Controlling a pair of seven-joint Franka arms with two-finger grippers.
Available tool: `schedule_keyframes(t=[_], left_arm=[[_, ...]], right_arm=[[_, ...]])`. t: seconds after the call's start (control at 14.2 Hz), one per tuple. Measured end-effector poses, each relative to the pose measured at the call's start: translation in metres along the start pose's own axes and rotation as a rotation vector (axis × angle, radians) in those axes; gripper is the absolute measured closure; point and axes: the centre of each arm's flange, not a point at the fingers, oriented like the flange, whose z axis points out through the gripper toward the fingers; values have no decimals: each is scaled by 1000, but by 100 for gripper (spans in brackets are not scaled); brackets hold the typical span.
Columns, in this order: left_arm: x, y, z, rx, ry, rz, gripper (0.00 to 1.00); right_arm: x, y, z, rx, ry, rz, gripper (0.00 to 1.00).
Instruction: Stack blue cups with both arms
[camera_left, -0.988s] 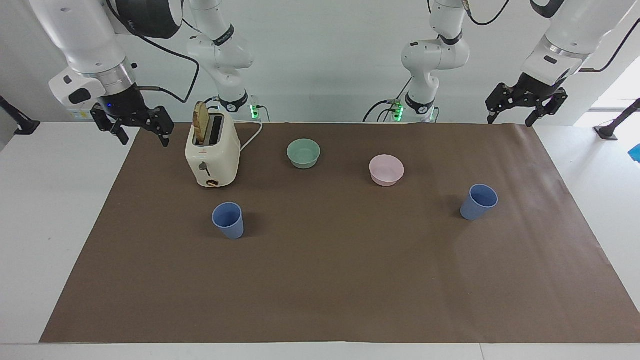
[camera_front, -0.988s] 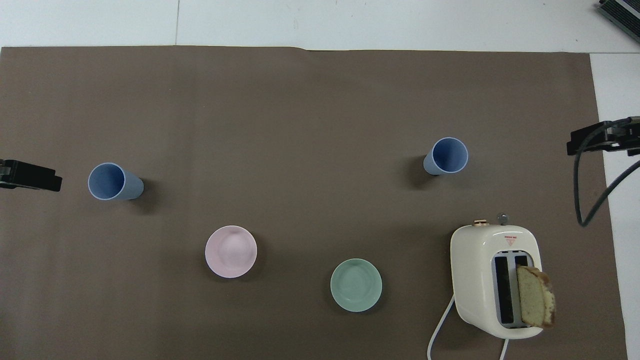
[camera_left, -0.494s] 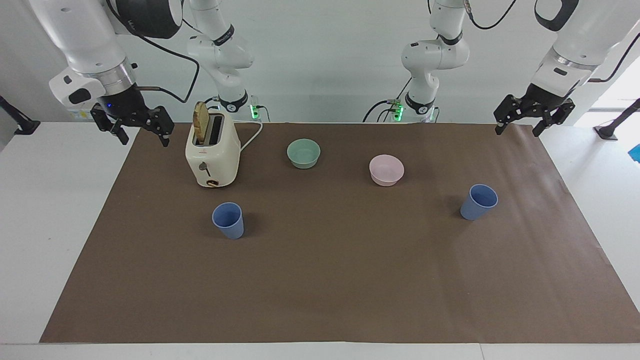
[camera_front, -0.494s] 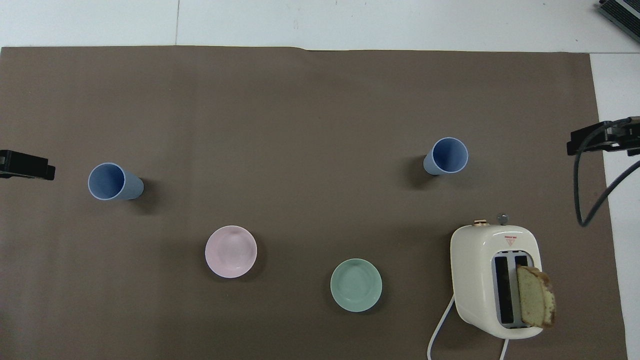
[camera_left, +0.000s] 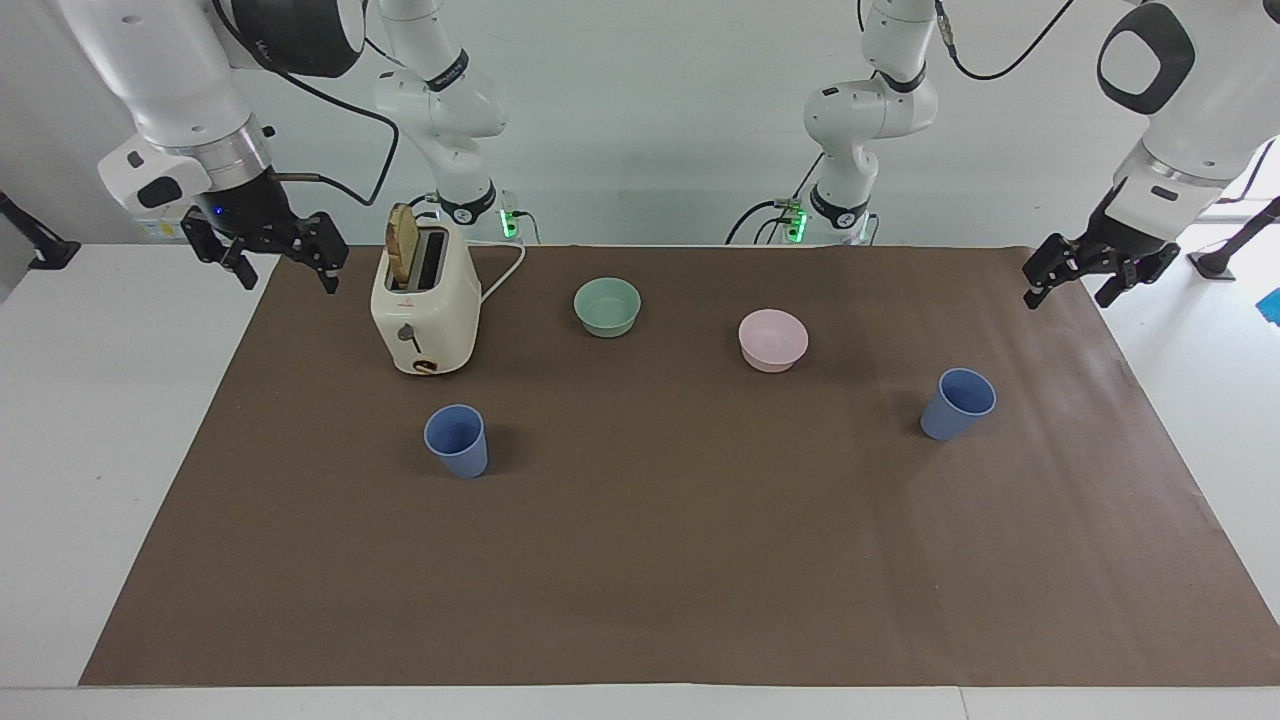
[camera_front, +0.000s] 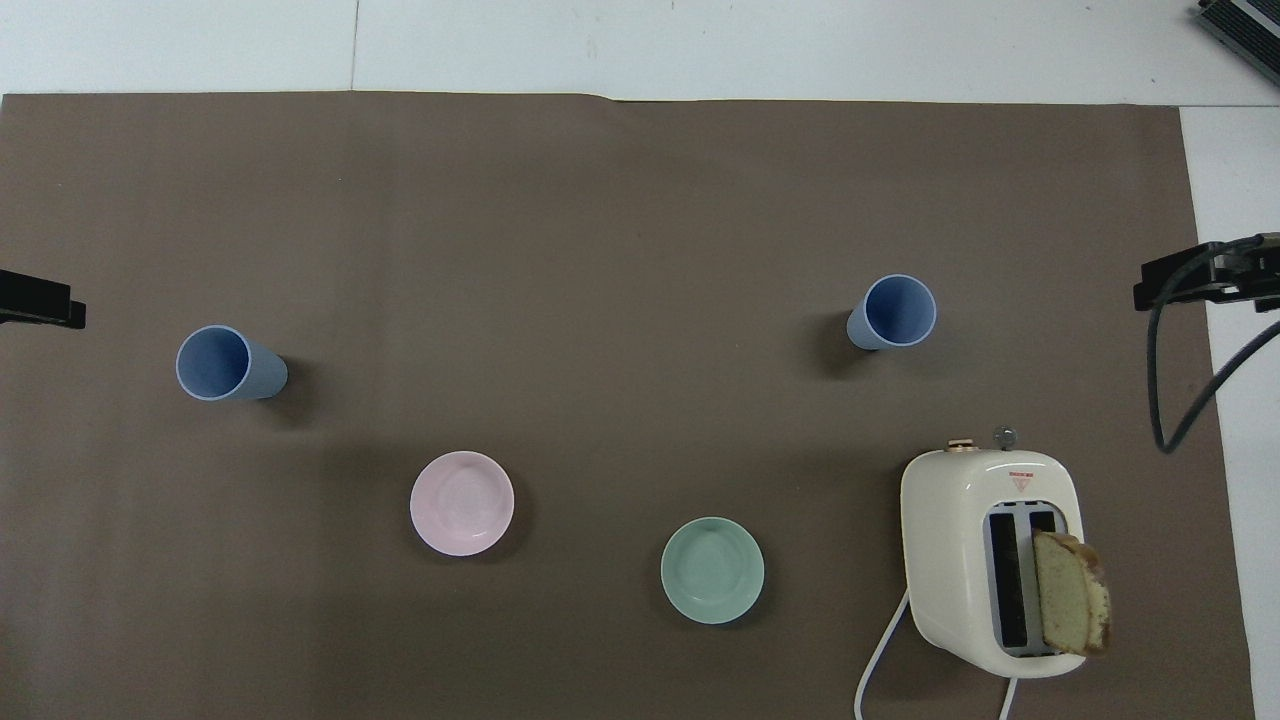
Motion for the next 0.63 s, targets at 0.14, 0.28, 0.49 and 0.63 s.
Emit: schedule_keyframes(t=[0.14, 0.28, 0.49, 0.63], left_arm=[[1, -4, 8, 0, 1, -7, 0], [2, -4, 15, 0, 2, -6, 0], [9, -6, 39, -1, -4, -8, 0], [16, -7, 65, -4, -25, -9, 0]], right_arm=[[0, 0, 0, 0, 0, 0, 0], [0, 0, 0, 0, 0, 0, 0], [0, 0, 0, 0, 0, 0, 0], [0, 0, 0, 0, 0, 0, 0]])
